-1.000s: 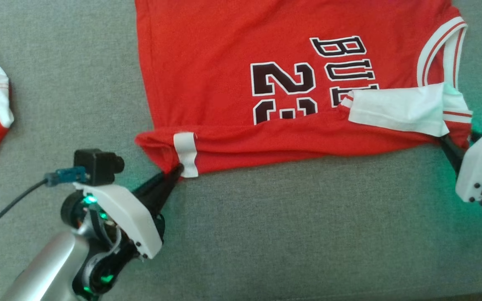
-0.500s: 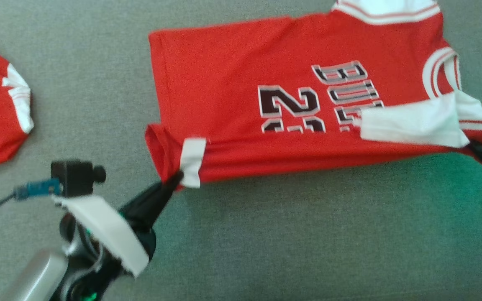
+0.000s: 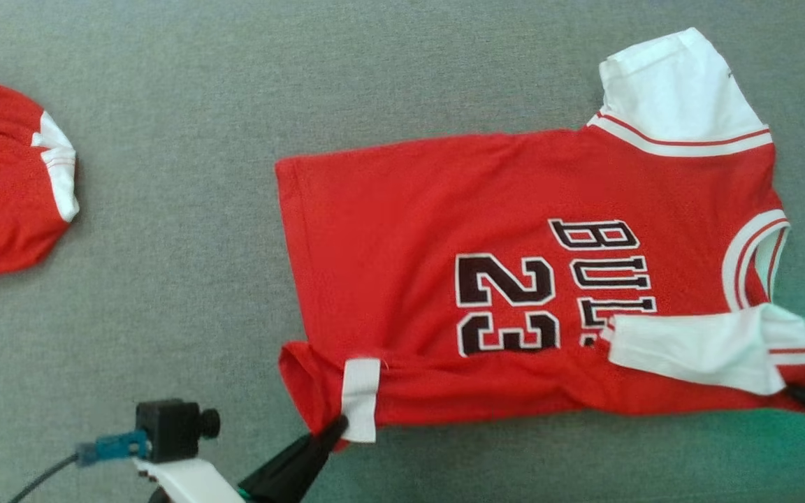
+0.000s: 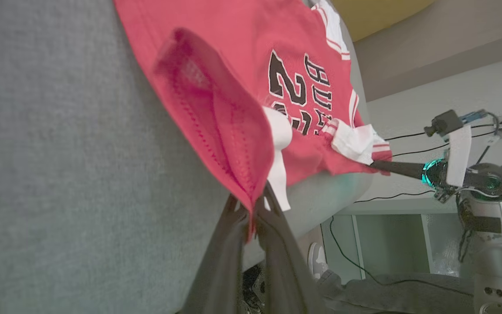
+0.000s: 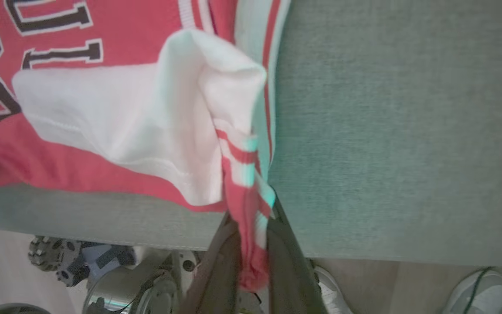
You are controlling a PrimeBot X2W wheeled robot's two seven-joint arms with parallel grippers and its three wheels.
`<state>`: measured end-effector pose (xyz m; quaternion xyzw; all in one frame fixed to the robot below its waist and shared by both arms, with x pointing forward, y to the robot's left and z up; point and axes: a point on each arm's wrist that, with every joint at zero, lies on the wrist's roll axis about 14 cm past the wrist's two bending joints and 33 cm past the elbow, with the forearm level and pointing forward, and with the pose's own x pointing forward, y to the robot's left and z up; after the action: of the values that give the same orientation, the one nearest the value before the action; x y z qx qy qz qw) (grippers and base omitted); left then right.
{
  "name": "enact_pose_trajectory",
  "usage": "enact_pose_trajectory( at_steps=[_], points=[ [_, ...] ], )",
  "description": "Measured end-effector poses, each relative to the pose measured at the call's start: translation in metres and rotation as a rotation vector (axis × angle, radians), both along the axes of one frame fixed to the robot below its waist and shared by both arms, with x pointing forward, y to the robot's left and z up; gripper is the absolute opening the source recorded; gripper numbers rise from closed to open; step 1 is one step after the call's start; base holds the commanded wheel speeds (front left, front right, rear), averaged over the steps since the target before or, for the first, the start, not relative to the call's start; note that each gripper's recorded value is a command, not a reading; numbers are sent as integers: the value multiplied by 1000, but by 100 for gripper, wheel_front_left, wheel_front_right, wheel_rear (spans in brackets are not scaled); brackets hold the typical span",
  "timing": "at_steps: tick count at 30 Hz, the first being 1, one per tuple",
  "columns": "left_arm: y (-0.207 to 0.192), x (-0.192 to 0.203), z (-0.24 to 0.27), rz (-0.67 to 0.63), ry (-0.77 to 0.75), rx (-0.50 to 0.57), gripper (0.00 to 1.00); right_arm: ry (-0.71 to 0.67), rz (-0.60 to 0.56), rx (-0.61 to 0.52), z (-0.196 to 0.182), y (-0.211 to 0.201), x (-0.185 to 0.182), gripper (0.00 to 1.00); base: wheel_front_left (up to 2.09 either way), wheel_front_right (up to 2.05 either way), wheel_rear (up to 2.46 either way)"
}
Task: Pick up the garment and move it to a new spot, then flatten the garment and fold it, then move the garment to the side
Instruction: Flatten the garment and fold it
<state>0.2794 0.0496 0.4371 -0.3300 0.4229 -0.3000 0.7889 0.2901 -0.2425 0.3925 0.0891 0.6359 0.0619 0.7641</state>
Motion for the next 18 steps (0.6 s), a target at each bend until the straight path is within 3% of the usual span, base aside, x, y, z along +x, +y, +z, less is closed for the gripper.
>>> enact_pose_trajectory(
  at_steps=[5, 6, 7, 8, 11, 18],
  points=[
    [2, -4, -8, 10, -2, 30, 0, -53, 11, -55, 3, -10, 8, 0, 0, 0, 0],
    [2, -4, -8, 10, -6, 35, 0, -58, 18, -63, 2, -11, 9, 18, 0, 0, 0],
    [3, -3, -9, 14, -12, 42, 18, -69, 22, -78, 2, -13, 11, 42, 0, 0, 0],
    [4, -2, -10, 22, -14, 50, 51, -83, 20, -91, 2, -16, 14, 100, 0, 0, 0],
    [11, 0, -17, 48, -12, 86, 100, -115, 27, -104, 3, -16, 21, 100, 0, 0, 0],
    [28, 25, -24, 138, -56, 141, 100, -207, 15, -116, 5, -17, 38, 100, 0, 0, 0]
  ],
)
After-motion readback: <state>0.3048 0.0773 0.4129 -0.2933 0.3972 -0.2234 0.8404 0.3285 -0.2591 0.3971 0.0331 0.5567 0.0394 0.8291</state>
